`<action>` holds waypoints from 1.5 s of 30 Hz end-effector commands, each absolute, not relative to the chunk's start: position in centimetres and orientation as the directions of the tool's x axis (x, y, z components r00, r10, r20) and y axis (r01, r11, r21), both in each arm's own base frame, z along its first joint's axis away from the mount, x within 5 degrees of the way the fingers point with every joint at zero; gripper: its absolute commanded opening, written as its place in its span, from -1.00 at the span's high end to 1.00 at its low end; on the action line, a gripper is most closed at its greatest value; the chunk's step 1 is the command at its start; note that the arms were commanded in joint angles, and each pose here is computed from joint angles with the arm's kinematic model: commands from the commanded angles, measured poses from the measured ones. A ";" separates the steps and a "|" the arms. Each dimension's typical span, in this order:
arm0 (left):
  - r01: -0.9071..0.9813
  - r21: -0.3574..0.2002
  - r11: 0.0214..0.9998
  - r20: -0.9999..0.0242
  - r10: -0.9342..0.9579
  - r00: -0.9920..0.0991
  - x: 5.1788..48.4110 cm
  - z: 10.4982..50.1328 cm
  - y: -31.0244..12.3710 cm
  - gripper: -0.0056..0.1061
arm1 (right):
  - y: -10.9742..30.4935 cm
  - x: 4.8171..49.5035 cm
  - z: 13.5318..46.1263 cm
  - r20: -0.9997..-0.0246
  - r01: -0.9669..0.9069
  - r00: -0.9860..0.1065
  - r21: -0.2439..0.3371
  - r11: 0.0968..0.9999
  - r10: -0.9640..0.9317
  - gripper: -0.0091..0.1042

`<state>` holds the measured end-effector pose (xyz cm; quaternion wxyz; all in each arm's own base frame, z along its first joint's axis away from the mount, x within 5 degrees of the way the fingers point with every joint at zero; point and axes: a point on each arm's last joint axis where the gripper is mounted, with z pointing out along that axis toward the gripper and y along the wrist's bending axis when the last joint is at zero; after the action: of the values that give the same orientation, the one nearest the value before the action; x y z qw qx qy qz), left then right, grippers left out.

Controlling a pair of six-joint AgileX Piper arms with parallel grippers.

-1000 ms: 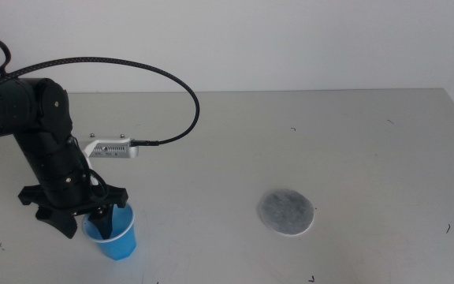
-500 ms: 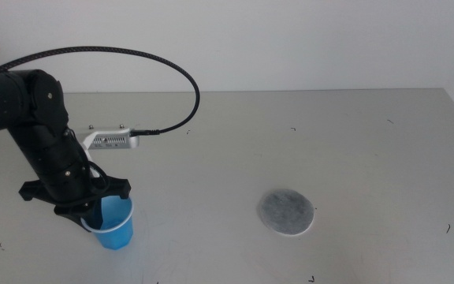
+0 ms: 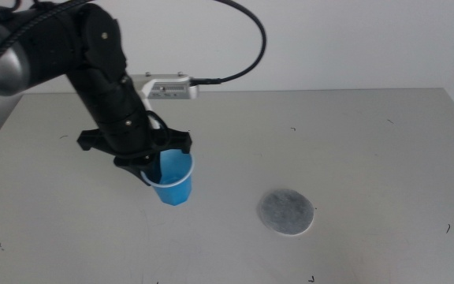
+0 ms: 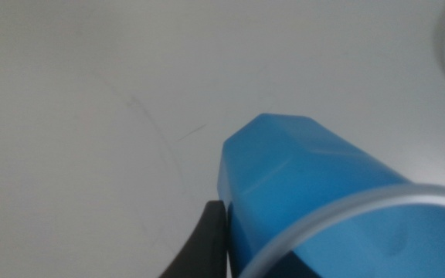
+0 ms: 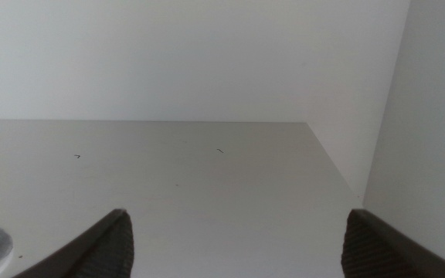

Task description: Place an empty cup on a cup mat.

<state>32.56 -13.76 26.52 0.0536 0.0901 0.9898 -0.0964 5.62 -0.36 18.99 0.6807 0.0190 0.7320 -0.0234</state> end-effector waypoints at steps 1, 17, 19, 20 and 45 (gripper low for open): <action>0.223 -0.194 0.955 -0.176 0.190 -0.966 32.5 29.1 -15.9 0.90 | -0.3 5.4 20.2 -0.999 0.058 0.035 -0.026 0.998 -0.028 -0.82; 0.442 -0.214 0.871 -0.177 0.410 -0.895 34.2 27.0 -29.4 0.90 | -0.3 5.4 20.2 -0.999 0.058 0.035 -0.026 0.998 -0.028 -0.82; 0.451 -0.216 0.866 -0.179 0.419 -0.890 34.4 26.5 -30.3 0.90 | -0.3 5.4 20.2 -0.999 0.058 0.035 -0.026 0.998 -0.028 -0.82; 0.451 -0.216 0.866 -0.176 0.420 -0.890 34.6 26.1 -30.6 0.90 | -0.3 5.4 20.2 -0.999 0.058 0.035 -0.026 0.998 -0.028 -0.82; 0.497 -0.199 0.844 -0.157 0.473 -0.867 35.2 24.2 -31.1 -0.47 | -0.3 5.4 20.2 -0.999 0.058 0.035 -0.026 0.998 -0.028 -0.82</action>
<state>36.20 -31.67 19.85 0.0435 0.2441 0.9630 -0.1053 5.62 -0.36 18.99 0.6807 0.0190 0.7320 -0.0234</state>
